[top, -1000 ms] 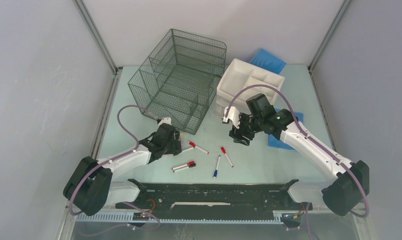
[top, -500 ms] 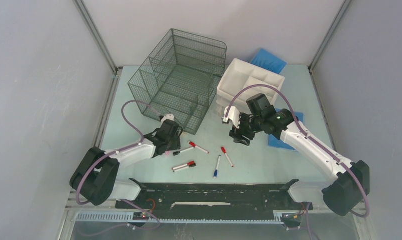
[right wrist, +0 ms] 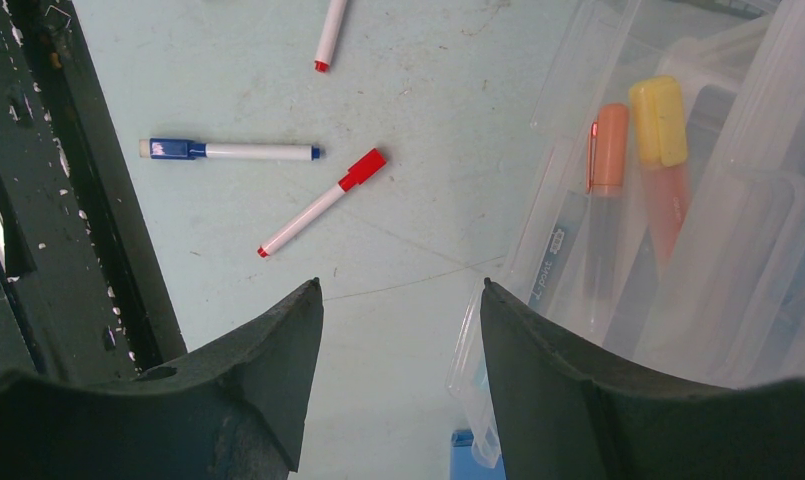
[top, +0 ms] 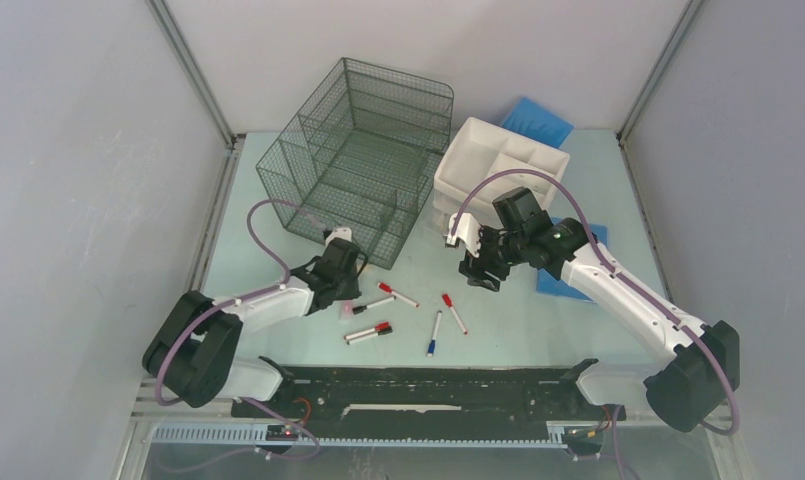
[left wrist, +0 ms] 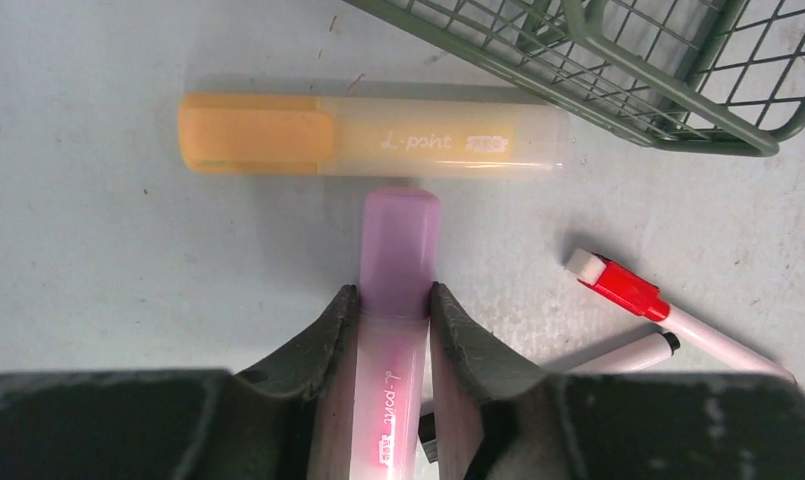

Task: Organize the desk
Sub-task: Pick up the stationery from the center of the board.

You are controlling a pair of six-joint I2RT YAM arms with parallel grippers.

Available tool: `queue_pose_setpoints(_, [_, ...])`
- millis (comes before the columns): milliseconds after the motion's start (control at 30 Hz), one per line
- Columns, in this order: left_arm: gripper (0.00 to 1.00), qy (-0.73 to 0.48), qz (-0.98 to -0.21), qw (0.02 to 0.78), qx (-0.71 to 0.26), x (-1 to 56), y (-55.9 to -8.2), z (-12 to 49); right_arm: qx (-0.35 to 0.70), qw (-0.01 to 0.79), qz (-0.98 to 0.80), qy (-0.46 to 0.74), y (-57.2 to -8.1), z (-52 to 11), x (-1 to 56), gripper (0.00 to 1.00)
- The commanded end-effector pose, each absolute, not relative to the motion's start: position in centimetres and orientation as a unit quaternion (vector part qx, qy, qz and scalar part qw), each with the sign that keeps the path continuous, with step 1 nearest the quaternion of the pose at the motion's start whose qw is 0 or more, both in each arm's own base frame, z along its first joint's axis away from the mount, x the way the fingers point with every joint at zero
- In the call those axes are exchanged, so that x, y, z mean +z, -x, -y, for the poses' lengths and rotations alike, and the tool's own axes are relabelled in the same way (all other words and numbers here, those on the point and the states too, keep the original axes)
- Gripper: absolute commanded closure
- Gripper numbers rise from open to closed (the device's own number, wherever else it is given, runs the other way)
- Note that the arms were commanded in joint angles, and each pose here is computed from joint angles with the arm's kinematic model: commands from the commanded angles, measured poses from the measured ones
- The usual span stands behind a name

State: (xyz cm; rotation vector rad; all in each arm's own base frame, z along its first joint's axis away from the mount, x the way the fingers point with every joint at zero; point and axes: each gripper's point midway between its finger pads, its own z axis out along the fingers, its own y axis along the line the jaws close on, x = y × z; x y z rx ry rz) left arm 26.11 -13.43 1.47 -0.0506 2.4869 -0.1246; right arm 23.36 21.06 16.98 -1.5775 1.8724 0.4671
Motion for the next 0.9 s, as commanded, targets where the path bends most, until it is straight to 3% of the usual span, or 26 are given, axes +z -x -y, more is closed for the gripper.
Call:
queue_pose_setpoints(0, [0.80, -0.003, -0.960, 0.273, -0.061, 0.0, -23.4, 13.7, 0.182, 0.320, -0.705, 0.606, -23.0, -21.2, 17.1, 0.33])
queue_pose_setpoints(133, [0.92, -0.002, -0.952, 0.297, -0.070, 1.3, -23.7, 13.7, 0.185, 0.321, -0.704, 0.606, -23.0, -21.3, 17.2, 0.33])
queue_pose_setpoints(333, [1.00, -0.004, -0.933, 0.345, -0.103, 3.7, -23.9, 14.0, 0.206, 0.323, -0.692, 0.612, -22.1, -22.1, 17.6, 0.33])
queue_pose_setpoints(600, [1.00, -0.008, -0.890, 0.413, -0.195, 7.2, -24.1, 15.9, 0.238, 0.332, -0.666, 0.625, -20.5, -23.1, 18.8, 0.33])
queue_pose_setpoints(867, [1.00, 0.002, -0.774, 0.521, -0.360, 15.0, -24.2, 19.0, 0.293, 0.358, -0.623, 0.630, -18.1, -23.9, 21.6, 0.33])
